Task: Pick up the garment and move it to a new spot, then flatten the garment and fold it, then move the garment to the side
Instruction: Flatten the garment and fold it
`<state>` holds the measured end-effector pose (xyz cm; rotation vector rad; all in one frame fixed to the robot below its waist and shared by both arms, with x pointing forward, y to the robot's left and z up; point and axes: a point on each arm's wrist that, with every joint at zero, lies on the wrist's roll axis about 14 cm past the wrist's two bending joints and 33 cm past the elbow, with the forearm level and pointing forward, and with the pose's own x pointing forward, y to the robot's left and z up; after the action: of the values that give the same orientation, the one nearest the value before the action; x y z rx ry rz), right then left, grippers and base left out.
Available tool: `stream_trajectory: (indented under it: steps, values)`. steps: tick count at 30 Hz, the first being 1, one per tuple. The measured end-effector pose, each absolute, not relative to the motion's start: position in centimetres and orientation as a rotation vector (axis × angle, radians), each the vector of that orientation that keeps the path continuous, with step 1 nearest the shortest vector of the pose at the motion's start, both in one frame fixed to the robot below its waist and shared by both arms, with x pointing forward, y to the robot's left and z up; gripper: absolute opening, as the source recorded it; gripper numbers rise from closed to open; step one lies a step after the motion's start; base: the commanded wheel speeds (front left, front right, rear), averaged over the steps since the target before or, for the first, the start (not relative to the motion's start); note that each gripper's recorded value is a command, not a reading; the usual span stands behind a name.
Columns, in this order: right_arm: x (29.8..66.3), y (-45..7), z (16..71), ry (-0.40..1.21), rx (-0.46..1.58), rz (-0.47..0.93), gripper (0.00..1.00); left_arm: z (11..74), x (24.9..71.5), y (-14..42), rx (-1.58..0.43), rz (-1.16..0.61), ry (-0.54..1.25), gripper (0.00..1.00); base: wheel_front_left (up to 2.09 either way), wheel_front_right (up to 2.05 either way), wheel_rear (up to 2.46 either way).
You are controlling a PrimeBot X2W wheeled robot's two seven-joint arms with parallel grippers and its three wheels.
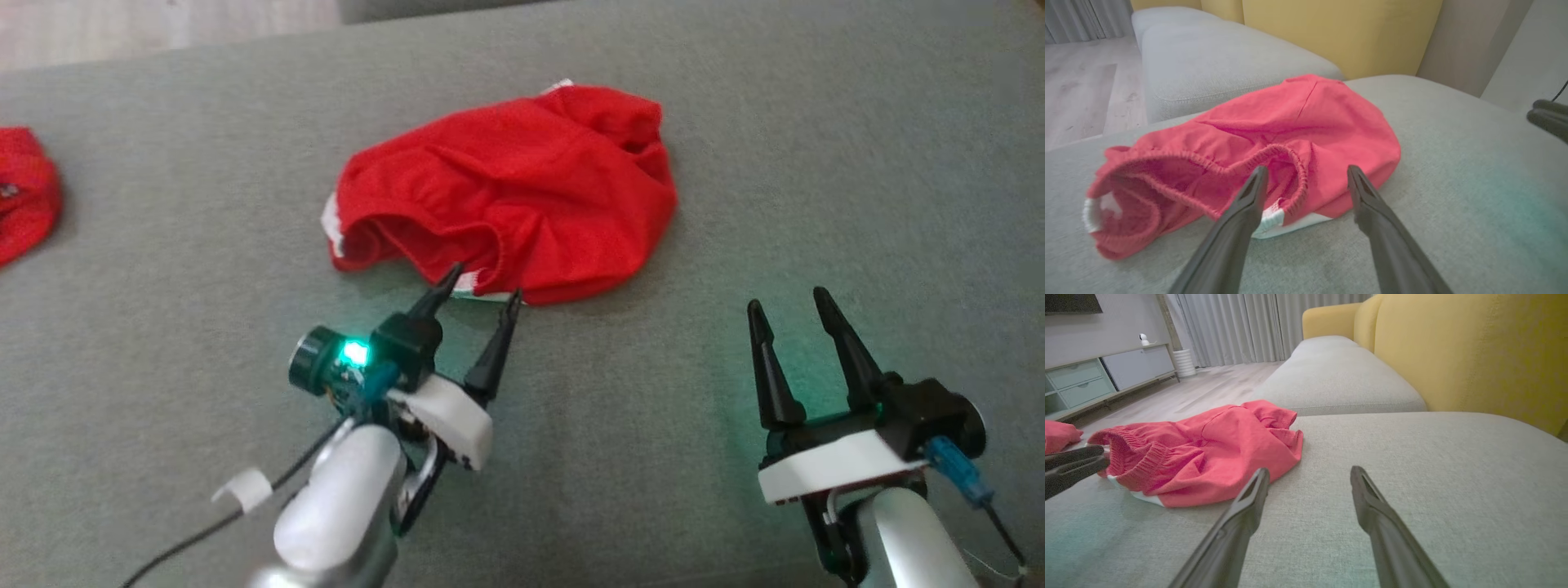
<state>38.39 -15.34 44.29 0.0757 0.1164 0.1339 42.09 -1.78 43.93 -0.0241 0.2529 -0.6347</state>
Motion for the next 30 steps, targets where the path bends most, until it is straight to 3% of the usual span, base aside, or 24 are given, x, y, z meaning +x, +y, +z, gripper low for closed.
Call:
stream_trajectory:
  steps: [9,10,11,12,13,14,20,30]
  values:
    - [38.0,-16.9,43.2,0.151,0.076,0.084,1.0,39.0,43.3,-2.7,0.046,-0.667,0.413,1.0,0.0,0.0,0.0]
    - [37.9,-17.1,43.2,0.151,0.08,0.079,1.0,38.8,43.3,-2.7,0.049,-0.669,0.421,0.78,0.0,0.0,0.0]
    - [37.9,-17.1,43.3,0.15,0.082,0.076,1.0,38.7,43.2,-2.7,0.05,-0.67,0.423,0.46,0.0,0.0,0.0]
    - [37.9,-17.2,43.4,0.148,0.082,0.075,1.0,38.7,43.2,-2.7,0.054,-0.671,0.424,0.22,0.0,0.0,0.0]
    - [37.9,-17.2,43.5,0.145,0.082,0.075,1.0,38.8,43.3,-2.8,0.057,-0.674,0.421,0.04,0.0,0.0,0.0]
    - [37.8,-17.2,43.6,0.142,0.084,0.075,1.0,39.0,43.3,-2.9,0.06,-0.676,0.416,0.0,0.0,0.0,0.0]
    - [37.6,-17.1,44.5,0.114,0.091,0.076,1.0,42.1,43.0,-4.1,0.051,-0.709,0.289,0.0,0.0,0.0,0.0]
    - [35.6,-18.6,45.7,0.081,0.094,0.028,1.0,54.1,40.4,-7.7,0.001,-0.824,-0.081,0.0,0.0,0.0,0.0]
